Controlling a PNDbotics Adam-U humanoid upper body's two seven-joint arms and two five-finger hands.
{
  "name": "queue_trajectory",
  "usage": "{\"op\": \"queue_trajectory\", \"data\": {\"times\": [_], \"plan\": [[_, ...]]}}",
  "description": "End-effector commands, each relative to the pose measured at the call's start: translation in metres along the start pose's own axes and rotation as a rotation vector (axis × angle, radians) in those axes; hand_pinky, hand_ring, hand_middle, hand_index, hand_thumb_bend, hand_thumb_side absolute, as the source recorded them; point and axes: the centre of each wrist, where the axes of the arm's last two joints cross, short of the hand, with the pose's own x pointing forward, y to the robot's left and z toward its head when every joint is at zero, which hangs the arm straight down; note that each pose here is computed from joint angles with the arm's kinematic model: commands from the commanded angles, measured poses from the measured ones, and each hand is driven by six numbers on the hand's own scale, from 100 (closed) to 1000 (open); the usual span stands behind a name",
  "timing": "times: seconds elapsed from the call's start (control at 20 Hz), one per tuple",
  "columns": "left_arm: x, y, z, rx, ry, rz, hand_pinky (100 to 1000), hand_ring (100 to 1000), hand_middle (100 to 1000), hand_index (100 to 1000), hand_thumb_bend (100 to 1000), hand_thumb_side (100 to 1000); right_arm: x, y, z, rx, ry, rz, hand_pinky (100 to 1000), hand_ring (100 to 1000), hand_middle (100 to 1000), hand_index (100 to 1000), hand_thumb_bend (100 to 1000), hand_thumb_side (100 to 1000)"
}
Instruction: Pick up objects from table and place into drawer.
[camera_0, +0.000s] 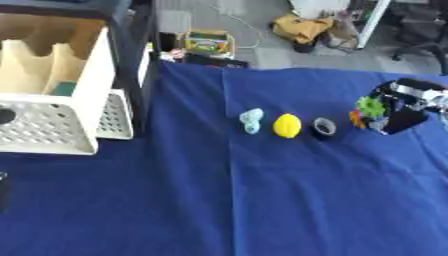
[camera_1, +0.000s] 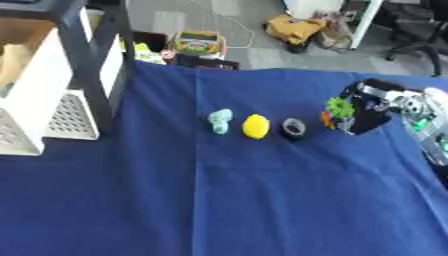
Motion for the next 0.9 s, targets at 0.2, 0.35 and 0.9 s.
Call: {"op": "queue_trajectory", "data": {"times": [0.2,0.35,0.9], "plan": [[0.003,0.004,0.002,0.011,0.005,-0.008,266,100,184,853,107,1000,-0.001,-0.019,0.009,-0.068,-0.005,-0.012,289,503,339,487,100,239],[0.003,0.003,0.001,0.01,0.006,-0.002,263,100,183,853,109,1000,0.001,-0.021,0.01,-0.088,-0.01,-0.029,273,494,316,460,100,243],[0.002,0.003,0.002,0.011,0.025,0.018,253,100,179,851,116,1000,0.012,-0.03,0.016,-0.12,-0.069,-0.066,237,473,257,413,100,243]]}}
